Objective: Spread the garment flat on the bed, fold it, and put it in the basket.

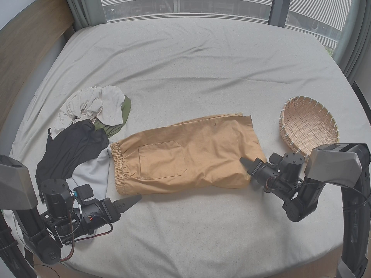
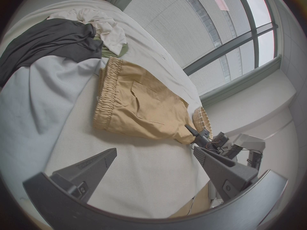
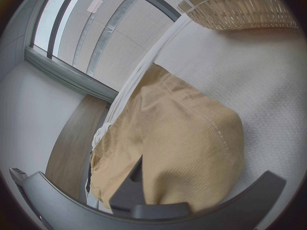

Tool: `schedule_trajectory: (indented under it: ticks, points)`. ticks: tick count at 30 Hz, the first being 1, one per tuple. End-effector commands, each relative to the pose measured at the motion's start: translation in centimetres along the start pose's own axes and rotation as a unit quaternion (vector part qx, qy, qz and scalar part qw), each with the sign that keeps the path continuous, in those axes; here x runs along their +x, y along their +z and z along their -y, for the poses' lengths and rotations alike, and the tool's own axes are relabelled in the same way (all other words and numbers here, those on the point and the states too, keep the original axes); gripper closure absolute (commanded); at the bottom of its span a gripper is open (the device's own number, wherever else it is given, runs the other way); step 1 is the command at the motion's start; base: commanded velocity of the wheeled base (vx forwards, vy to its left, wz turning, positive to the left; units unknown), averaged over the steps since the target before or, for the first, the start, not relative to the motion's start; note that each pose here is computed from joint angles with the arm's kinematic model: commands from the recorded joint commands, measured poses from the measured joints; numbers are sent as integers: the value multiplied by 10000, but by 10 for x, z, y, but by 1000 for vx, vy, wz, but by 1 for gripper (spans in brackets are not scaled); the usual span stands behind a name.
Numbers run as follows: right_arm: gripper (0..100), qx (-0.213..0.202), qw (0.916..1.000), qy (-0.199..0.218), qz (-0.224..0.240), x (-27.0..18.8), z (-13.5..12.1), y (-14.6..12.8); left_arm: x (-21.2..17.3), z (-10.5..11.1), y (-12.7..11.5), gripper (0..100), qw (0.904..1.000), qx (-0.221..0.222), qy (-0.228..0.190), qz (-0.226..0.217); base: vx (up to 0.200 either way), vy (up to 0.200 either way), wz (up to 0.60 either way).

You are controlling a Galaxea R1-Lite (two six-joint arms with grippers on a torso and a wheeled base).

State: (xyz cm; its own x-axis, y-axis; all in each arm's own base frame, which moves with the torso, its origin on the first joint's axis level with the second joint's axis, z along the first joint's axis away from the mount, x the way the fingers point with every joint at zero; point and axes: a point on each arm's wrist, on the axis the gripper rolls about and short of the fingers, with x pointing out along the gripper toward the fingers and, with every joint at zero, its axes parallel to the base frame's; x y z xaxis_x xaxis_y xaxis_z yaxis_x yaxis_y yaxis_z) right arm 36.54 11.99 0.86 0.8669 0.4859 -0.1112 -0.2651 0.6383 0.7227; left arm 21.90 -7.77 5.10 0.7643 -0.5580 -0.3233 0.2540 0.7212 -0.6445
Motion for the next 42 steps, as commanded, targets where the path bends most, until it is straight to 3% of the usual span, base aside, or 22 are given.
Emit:
schedule_trajectory:
  ticks: [1, 11, 13, 19, 23, 29, 30, 36, 42]
  points:
    - [100, -19, 10000, 32, 66, -18, -16, 11, 2, -6, -2, 0, 9998, -89, 154, -23, 0, 0, 0]
    - [100, -266, 9988, -420, -43, -59, -19, 13, 3, -9, 0, 0, 9997, -120, 214, 30, 0, 0, 0]
    - [100, -512, 9961, -683, -219, -80, -15, 10, 3, -9, 1, 0, 9997, -125, 219, 47, 0, 0, 0]
    - [100, -523, 9935, -954, -349, -111, -15, 10, 9, -13, -1, 0, 9996, -131, 246, -16, 0, 0, 0]
    - [100, -749, 9882, -1250, -472, -127, -5, 10, 22, -18, 0, 0, 9996, -125, 256, -28, 0, 0, 0]
    - [100, -802, 9875, -1228, -574, -129, -3, 9, 37, -23, -1, 0, 9996, -122, 255, -50, 0, 0, 0]
    - [0, -799, 9878, -1192, -601, -129, -3, 9, 39, -24, -1, 0, 9996, -127, 251, -44, 0, 0, 0]
    - [0, -790, 9871, -1206, -690, -131, -5, 4, 49, -28, -1, 0, 9996, -138, 229, -52, 0, 0, 0]
    - [0, -682, 9845, -1486, -632, -142, 6, 9, 66, -36, -3, 0, 9996, -140, 245, -48, 0, 0, 0]
